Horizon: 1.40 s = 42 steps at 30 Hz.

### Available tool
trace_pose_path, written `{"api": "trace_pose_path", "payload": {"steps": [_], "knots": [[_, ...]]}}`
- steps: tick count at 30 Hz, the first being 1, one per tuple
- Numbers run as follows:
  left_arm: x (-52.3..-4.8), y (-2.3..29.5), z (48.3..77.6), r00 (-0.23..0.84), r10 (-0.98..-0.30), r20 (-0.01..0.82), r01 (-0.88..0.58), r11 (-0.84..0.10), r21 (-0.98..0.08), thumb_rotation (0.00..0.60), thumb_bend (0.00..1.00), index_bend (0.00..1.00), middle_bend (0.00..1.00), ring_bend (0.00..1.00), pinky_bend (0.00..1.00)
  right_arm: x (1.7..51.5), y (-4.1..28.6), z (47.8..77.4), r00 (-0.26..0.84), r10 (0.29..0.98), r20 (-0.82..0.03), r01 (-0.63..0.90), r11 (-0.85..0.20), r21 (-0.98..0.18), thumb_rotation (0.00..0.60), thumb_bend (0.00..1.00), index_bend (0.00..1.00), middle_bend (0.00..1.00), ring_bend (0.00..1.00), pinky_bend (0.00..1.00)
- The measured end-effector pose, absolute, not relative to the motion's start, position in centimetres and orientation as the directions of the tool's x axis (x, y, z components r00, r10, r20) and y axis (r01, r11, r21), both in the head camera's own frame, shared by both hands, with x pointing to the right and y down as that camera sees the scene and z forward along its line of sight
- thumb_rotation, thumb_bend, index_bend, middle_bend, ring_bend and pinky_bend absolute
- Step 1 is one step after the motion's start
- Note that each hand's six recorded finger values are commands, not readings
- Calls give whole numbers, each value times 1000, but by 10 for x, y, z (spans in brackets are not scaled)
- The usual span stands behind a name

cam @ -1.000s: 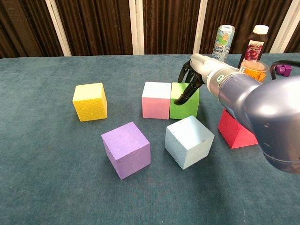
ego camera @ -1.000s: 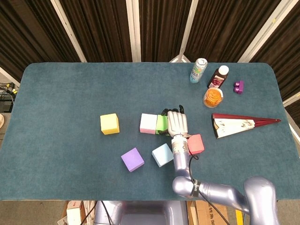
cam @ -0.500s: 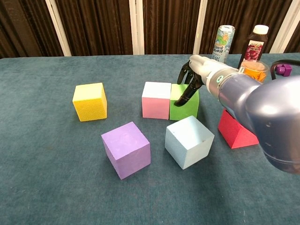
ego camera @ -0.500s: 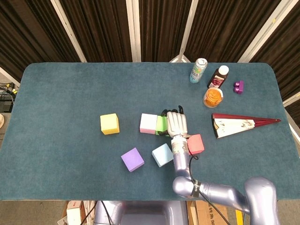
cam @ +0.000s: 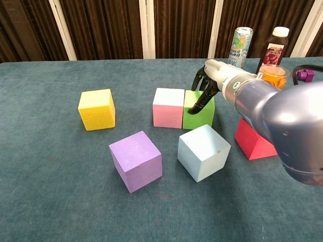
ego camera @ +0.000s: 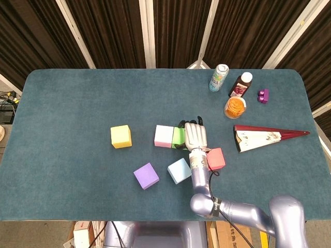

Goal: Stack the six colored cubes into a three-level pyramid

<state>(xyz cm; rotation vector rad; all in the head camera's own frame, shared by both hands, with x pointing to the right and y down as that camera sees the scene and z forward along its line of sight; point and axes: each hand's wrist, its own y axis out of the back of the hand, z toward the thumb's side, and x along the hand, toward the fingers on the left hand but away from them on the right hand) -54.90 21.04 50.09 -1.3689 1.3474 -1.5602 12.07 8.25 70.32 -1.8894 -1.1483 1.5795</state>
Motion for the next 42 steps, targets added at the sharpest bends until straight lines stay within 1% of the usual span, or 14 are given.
{"api": "trace_pose_path", "payload": {"steps": [18, 24, 29, 42], "knots": [[-549, 210, 501, -241, -928, 284, -148, -255, -956, 600, 381, 59, 0, 0, 0, 118, 84, 704, 26, 794, -608, 309, -585, -750, 600, 228, 344, 391, 218, 0], [-549, 210, 502, -239, -927, 288, -146, -259, -955, 600, 382, 59, 0, 0, 0, 117, 83, 702, 32, 792, -610, 306, -589, -748, 600, 228, 275, 370, 204, 0], [-548, 211, 502, -240, -927, 288, -144, -259, -955, 600, 382, 60, 0, 0, 0, 118, 83, 702, 34, 788, -615, 297, -596, -746, 600, 228, 230, 330, 182, 0], [-548, 211, 502, -242, -926, 289, -143, -261, -955, 600, 382, 60, 0, 0, 0, 118, 85, 702, 54, 771, -634, 282, -621, -731, 600, 228, 209, 321, 173, 0]]}}
